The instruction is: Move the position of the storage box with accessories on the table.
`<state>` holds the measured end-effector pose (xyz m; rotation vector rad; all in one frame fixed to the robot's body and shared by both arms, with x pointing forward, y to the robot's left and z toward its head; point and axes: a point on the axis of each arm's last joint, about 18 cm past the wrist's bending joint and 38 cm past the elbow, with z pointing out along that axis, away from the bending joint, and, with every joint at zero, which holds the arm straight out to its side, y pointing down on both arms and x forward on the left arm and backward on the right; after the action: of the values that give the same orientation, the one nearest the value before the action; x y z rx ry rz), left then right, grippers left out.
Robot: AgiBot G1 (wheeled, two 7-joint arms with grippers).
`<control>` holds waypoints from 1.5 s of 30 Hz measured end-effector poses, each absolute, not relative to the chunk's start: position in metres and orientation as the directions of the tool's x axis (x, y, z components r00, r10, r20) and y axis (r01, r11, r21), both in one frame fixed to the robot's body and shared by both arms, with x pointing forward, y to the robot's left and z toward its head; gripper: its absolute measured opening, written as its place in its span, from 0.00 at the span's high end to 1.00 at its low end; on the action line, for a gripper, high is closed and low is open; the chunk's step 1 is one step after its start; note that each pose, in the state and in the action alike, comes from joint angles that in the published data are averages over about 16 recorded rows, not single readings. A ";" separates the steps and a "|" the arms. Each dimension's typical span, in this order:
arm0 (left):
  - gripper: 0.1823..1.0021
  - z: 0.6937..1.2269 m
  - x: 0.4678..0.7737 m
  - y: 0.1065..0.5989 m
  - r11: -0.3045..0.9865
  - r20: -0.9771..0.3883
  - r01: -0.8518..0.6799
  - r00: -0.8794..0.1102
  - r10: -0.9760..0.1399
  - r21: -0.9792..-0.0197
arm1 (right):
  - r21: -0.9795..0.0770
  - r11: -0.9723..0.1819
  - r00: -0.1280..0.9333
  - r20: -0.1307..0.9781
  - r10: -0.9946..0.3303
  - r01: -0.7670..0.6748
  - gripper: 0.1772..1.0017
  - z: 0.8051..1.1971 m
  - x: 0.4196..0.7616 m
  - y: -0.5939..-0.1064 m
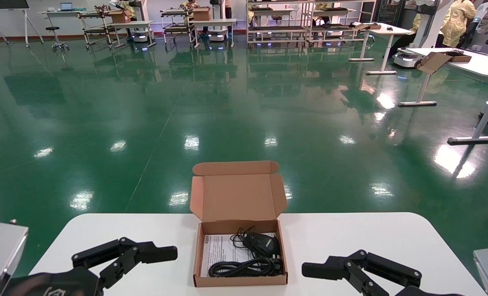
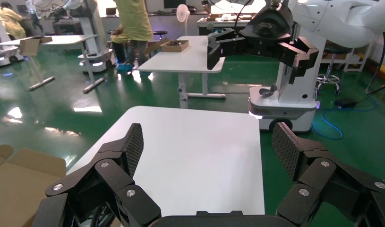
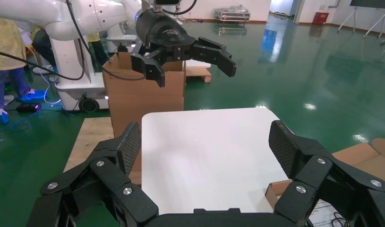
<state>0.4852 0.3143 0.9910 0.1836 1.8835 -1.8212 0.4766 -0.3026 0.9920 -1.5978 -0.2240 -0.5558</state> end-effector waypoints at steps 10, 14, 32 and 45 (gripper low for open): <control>0.00 0.991 0.485 0.314 0.092 -0.444 0.435 -0.861 -0.248 -0.896 | -0.896 -0.128 0.862 0.444 -0.243 0.426 0.00 0.997 0.494 -0.301; 0.00 0.991 0.485 0.314 0.092 -0.444 0.435 -0.861 -0.248 -0.896 | -0.913 -0.136 0.864 0.407 -0.296 0.384 0.00 1.002 0.510 -0.300; 0.00 0.991 0.485 0.314 0.092 -0.444 0.435 -0.861 -0.248 -0.896 | -0.964 -0.198 0.818 0.256 -0.515 0.177 0.00 1.032 0.612 -0.279; 0.00 0.991 0.485 0.315 0.092 -0.444 0.435 -0.861 -0.249 -0.896 | -1.000 -0.020 0.734 0.017 -0.679 0.005 0.00 1.026 0.648 -0.320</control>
<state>0.4854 0.3145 0.9910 0.1819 1.8830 -1.8210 0.6476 -0.3199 1.0260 -1.5072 0.5757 -0.5951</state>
